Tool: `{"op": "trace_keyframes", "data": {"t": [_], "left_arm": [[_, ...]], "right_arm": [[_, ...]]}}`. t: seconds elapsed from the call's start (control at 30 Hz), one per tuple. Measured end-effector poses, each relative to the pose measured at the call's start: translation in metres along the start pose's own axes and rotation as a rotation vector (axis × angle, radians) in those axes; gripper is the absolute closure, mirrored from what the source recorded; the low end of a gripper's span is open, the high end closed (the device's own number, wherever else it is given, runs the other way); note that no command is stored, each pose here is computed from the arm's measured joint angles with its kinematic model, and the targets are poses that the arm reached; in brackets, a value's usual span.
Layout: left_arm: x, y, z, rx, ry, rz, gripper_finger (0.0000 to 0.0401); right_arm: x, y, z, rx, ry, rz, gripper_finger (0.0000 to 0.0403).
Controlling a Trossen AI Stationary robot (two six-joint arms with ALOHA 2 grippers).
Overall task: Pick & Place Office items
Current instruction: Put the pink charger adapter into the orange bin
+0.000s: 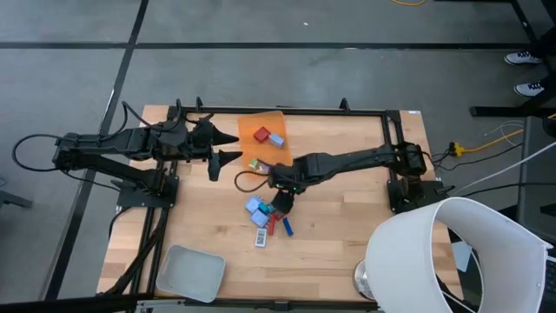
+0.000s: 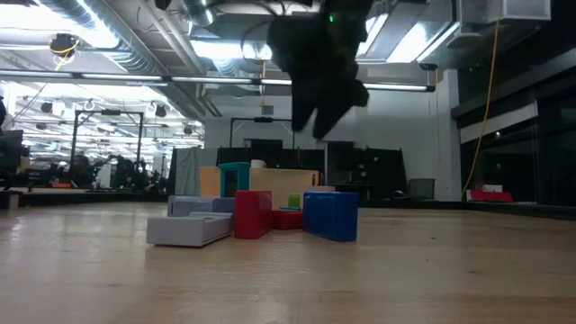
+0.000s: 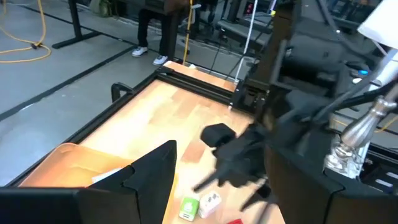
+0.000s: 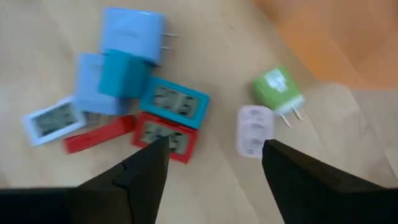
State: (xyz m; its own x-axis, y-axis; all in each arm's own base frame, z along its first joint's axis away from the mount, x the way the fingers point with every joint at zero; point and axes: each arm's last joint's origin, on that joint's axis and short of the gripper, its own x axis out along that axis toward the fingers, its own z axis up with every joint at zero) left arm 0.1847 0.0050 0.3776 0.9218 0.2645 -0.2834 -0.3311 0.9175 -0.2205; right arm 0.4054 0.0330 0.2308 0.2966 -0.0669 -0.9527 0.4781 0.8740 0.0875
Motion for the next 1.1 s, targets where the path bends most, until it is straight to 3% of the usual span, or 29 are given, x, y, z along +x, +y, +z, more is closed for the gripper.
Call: {"op": "trace_keyframes", "data": {"t": [0.23,0.9,1.1], "left_arm": [[0.0,-0.001,0.0,0.0,0.007,-0.019,0.0164],[0.0,0.0,0.0,0.0,0.005,-0.012,0.0164],[0.0,0.0,0.0,0.001,0.005,-0.012,0.0164]], "right_arm": [[0.024,-0.015,-0.008,0.054,0.046,-0.031,0.0147],[0.067,-0.037,-0.023,0.174,0.035,0.021,0.0147],[0.076,-0.041,-0.03,0.231,0.037,0.021,0.0167]]}}
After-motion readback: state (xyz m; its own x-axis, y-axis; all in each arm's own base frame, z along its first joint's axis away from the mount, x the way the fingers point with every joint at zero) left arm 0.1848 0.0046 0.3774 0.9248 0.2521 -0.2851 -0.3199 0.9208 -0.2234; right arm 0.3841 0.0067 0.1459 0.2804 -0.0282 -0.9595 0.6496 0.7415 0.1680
